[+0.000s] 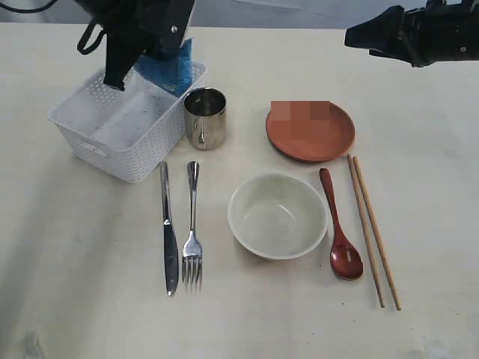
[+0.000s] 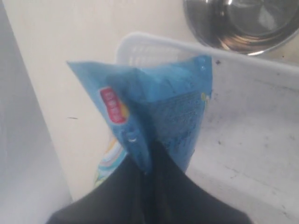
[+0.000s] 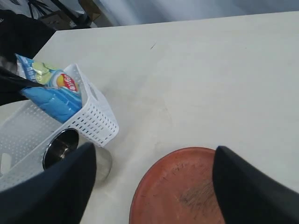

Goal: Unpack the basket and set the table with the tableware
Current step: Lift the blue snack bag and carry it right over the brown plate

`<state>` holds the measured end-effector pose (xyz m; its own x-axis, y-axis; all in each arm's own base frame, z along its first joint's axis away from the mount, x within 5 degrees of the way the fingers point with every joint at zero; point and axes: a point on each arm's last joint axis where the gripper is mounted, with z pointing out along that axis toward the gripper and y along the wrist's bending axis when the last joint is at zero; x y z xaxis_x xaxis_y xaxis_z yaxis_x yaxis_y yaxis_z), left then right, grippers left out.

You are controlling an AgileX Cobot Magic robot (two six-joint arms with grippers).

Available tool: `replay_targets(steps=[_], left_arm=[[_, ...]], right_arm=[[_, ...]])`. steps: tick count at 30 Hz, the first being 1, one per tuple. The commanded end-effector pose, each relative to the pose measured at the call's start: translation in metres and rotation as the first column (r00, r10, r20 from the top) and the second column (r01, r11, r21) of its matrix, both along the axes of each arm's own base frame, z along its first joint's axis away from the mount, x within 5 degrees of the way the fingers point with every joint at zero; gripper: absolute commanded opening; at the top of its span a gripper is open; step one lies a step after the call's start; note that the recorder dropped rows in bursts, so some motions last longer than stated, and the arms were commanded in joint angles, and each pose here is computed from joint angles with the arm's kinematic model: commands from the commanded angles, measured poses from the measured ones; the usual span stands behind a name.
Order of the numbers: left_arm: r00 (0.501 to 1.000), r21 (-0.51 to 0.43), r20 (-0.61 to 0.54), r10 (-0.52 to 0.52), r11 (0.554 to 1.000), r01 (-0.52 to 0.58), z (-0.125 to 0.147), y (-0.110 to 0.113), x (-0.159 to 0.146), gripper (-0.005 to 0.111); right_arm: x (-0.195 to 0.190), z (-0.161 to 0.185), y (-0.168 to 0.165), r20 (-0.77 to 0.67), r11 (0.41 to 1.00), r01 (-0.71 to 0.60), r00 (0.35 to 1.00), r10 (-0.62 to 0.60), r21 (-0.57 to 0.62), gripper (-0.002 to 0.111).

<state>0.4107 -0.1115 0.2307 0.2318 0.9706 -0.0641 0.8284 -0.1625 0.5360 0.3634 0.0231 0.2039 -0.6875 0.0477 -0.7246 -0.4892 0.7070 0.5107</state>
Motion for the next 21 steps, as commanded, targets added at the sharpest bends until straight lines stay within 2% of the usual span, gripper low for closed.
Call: replay_targets(steps=[1,4,5,7,8,9,11,13,15,17,21], left_arm=[[0.999,-0.030,0.045,0.010,1.000,-0.009,0.037,0.003,-0.014,0.000],[0.992,-0.081,0.118,0.035,0.996,-0.026,0.067,0.005,-0.024,0.000],[0.988,-0.141,0.138,0.070,0.989,-0.050,0.076,0.004,-0.026,0.000],[0.978,-0.371,0.116,0.175,0.921,-0.121,0.099,-0.004,-0.036,0.000],[0.974,-0.515,0.037,0.222,0.840,-0.172,0.106,-0.011,-0.039,0.000],[0.973,-0.592,-0.021,0.231,0.781,-0.199,0.108,-0.016,-0.041,0.000],[0.966,-0.697,-0.146,0.212,0.671,-0.253,0.110,-0.026,-0.044,0.000],[0.938,-0.770,-0.294,0.184,0.535,-0.347,0.109,-0.035,-0.044,0.000],[0.885,-0.791,-0.439,0.156,0.399,-0.463,0.103,-0.043,-0.040,0.000],[0.812,-0.761,-0.563,0.153,0.288,-0.582,0.094,-0.050,-0.035,0.000],[0.657,-0.650,-0.728,0.197,0.108,-0.752,0.068,-0.064,-0.021,0.000]], right_arm=[[-0.001,0.004,-0.001,0.016,1.000,-0.001,1.000,0.001,0.009,0.067],[-0.001,0.004,-0.001,0.016,1.000,-0.001,1.000,0.001,0.009,0.067],[-0.001,0.004,-0.001,0.016,1.000,-0.001,1.000,0.001,0.009,0.067],[-0.001,0.004,-0.001,0.016,1.000,-0.001,1.000,0.001,0.009,0.067],[-0.001,0.003,-0.001,0.015,1.000,-0.004,1.000,0.004,0.005,0.067],[-0.002,0.003,-0.001,0.015,1.000,-0.010,1.000,0.010,0.000,0.067],[-0.003,0.001,-0.002,0.011,0.999,-0.029,1.000,0.029,-0.022,0.067],[-0.005,0.000,-0.003,0.010,0.998,-0.044,0.999,0.045,-0.055,0.067],[-0.006,0.001,-0.007,0.010,0.997,-0.047,0.999,0.048,-0.062,0.067],[-0.006,0.003,-0.015,0.004,0.998,-0.020,1.000,0.020,-0.059,0.067],[-0.010,0.004,-0.040,-0.025,0.996,0.041,0.999,-0.043,-0.075,0.067]])
